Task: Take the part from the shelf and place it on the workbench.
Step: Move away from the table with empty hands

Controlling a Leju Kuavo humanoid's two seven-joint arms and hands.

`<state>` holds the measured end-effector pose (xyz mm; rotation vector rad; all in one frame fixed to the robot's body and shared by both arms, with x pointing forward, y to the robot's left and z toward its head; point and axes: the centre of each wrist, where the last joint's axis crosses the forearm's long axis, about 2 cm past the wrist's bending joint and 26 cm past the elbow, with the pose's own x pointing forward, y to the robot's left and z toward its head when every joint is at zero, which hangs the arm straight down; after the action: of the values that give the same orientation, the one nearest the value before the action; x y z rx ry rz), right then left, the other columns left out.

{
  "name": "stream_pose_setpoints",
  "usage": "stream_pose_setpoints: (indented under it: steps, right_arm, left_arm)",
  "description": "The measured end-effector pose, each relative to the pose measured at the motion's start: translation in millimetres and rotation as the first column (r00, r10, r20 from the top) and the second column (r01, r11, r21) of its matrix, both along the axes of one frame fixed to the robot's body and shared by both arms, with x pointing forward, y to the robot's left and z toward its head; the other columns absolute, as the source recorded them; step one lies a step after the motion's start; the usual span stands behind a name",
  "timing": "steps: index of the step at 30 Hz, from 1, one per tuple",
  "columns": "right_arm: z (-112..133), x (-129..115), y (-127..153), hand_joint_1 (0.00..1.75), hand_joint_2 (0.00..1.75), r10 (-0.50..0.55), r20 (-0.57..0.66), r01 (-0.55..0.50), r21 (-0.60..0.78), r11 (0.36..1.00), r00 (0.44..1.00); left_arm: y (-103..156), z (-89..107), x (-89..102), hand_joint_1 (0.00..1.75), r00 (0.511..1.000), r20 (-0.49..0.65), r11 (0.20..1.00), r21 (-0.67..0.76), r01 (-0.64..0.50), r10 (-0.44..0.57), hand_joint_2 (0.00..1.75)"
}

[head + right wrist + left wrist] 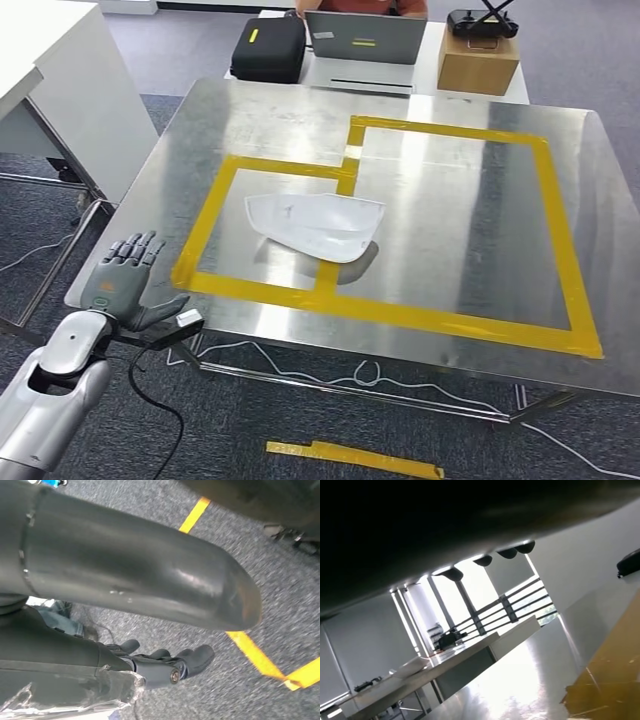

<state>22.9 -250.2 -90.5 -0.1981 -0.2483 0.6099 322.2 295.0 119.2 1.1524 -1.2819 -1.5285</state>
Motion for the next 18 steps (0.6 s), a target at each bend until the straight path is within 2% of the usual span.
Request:
stream_pose_setpoints:
  steps: [18]
  right_arm:
    - [0.0, 0.6, -0.6, 0.00, 0.00, 0.000, 0.001, 0.000, -0.001, 1.000, 1.000]
  left_arm:
    - [1.0, -0.2, -0.5, 0.00, 1.000, 0.000, 1.000, 0.002, -0.001, 0.001, 0.00]
